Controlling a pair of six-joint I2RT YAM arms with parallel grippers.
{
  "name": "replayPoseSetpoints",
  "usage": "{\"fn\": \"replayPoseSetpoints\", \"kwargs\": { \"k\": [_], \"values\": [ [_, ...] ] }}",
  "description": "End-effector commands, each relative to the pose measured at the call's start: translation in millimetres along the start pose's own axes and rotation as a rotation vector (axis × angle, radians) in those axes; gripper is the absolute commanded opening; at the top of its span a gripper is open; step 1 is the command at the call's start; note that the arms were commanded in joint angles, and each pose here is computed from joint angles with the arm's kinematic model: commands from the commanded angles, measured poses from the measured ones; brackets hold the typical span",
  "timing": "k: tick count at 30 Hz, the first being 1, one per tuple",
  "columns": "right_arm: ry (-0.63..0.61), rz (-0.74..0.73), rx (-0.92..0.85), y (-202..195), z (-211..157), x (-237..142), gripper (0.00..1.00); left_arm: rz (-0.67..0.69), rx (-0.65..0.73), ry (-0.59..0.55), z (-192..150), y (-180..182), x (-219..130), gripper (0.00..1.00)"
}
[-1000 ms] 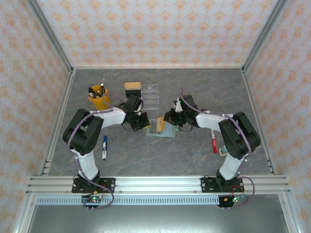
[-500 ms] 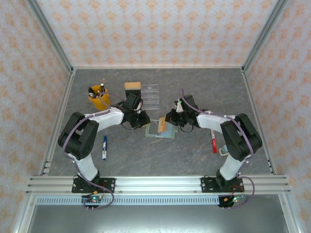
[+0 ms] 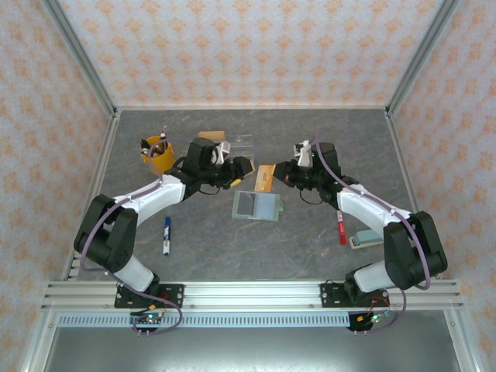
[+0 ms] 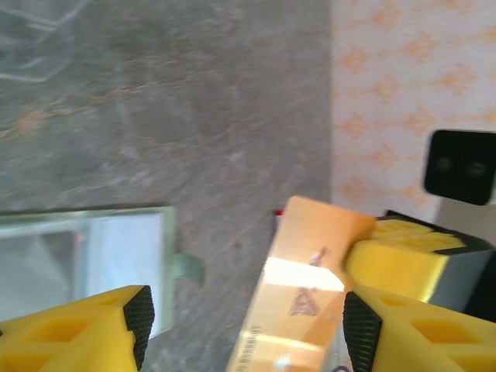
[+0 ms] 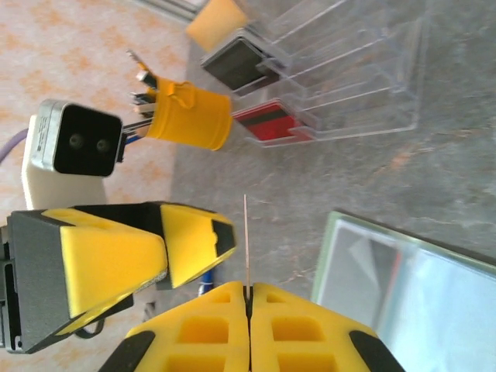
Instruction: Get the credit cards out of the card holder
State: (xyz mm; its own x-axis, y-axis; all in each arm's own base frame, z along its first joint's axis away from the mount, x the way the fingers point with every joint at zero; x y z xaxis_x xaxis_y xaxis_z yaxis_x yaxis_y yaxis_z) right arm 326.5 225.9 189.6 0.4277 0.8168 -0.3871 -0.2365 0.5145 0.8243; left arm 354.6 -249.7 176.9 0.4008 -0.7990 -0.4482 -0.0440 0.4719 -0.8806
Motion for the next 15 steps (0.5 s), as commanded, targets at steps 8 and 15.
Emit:
{"fn": "replayPoseSetpoints", "kwargs": {
  "k": [8, 15],
  "values": [
    [-0.04, 0.202, -0.002, 48, 21, -8, 0.08, -0.246, -0.005, 0.059, 6, -42, 5, 0.47],
    [-0.036, 0.191, 0.02, 45, 22, -4, 0.08, -0.294, 0.039, 0.045, 2, -54, -6, 0.2]
  ]
}}
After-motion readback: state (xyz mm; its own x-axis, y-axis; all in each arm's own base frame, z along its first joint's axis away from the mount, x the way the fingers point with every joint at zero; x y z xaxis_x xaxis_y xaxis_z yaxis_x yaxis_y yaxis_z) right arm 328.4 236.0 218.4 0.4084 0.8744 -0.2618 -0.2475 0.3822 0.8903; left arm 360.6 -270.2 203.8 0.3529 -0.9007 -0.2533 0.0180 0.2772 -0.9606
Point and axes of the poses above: each hand's point on the last joint's axis, 136 mm out from that joint toward the fingers, its own x axis out along the fingers, its own y axis along the line the jaws close on, z = x × y, the point moved 2 cm from there along -x, back along the fingers, and after that the axes turned 4 degrees about -x, right-handed, at the moved point
